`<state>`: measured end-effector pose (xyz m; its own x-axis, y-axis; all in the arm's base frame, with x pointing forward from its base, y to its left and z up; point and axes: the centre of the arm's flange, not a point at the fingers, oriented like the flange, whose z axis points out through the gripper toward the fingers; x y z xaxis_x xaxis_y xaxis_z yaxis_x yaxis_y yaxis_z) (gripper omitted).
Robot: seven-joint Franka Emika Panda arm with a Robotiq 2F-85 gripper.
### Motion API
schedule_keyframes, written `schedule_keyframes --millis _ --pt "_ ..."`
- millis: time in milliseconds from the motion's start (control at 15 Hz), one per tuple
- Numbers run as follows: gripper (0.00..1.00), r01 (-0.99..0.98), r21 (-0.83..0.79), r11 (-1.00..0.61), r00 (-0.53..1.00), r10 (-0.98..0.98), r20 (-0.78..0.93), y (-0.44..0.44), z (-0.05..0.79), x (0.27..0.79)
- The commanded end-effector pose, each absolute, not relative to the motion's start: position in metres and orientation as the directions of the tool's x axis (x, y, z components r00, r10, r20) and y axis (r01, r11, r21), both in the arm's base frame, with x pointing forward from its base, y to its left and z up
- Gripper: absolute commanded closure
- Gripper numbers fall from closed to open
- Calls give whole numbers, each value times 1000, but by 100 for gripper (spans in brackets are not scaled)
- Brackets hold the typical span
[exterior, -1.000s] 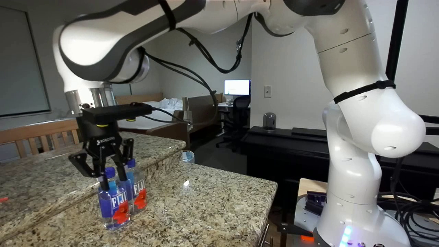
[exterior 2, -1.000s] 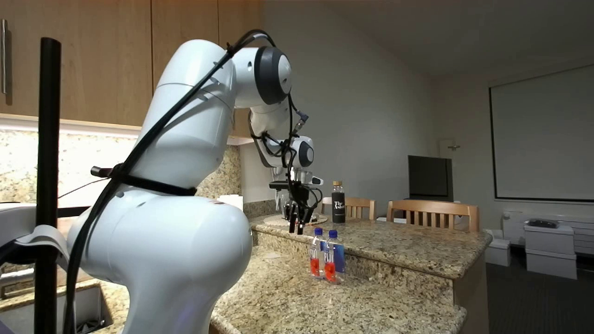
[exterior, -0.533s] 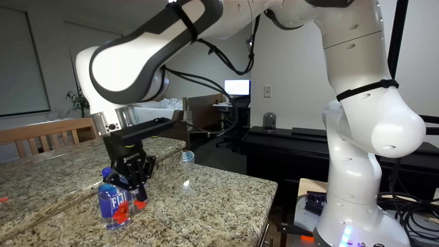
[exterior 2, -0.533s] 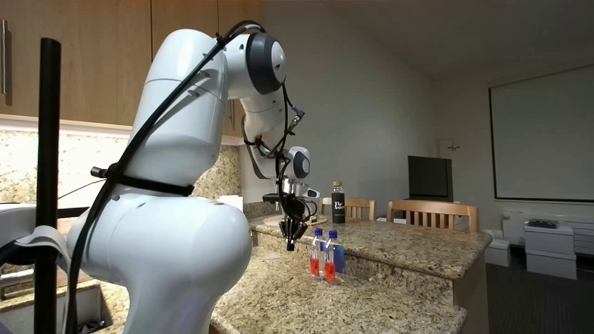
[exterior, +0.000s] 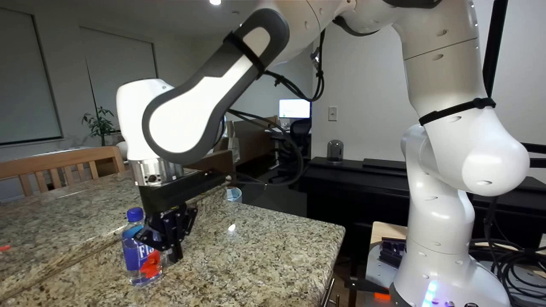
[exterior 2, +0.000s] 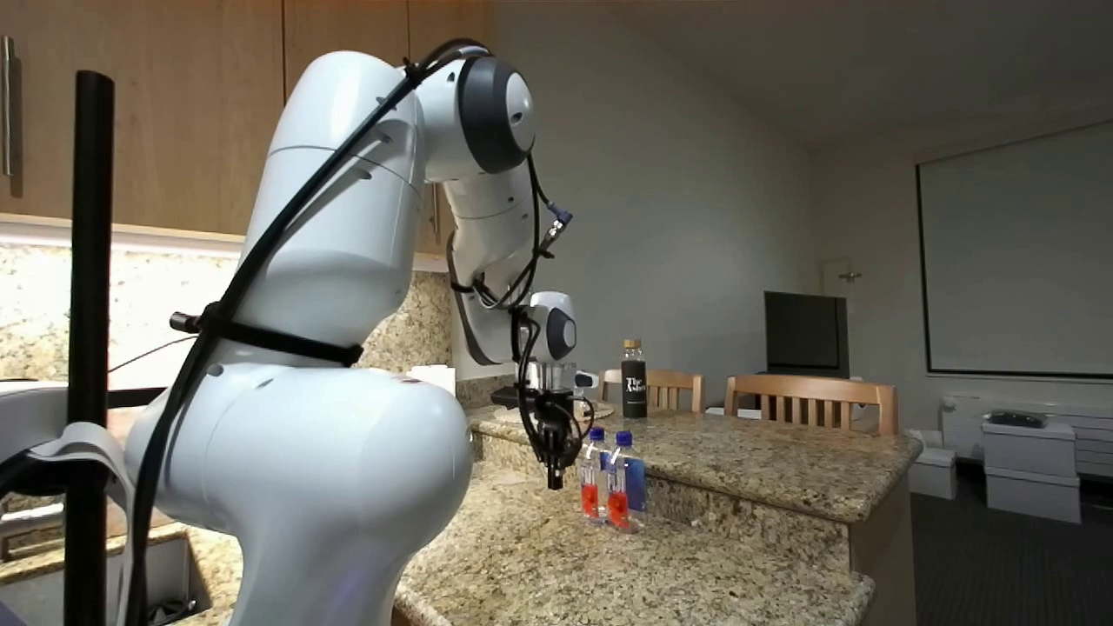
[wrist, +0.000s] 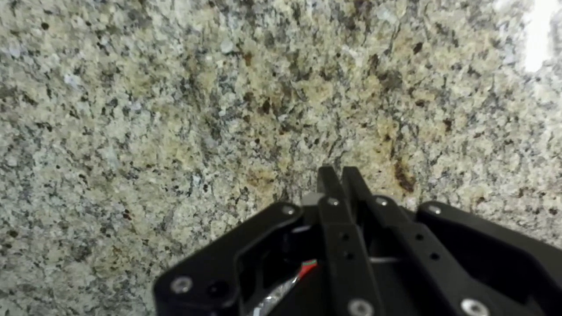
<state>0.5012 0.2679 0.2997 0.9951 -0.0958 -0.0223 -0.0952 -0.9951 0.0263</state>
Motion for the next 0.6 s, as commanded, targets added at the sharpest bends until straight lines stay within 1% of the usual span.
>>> schedule_keyframes --millis 0,133,533 --pt "92 -135 48 -990 989 -132 71 258 298 487" --pt "90 -146 43 -988 984 -141 105 258 295 488" --pt "90 -167 -4 -986 971 -165 175 259 293 491"
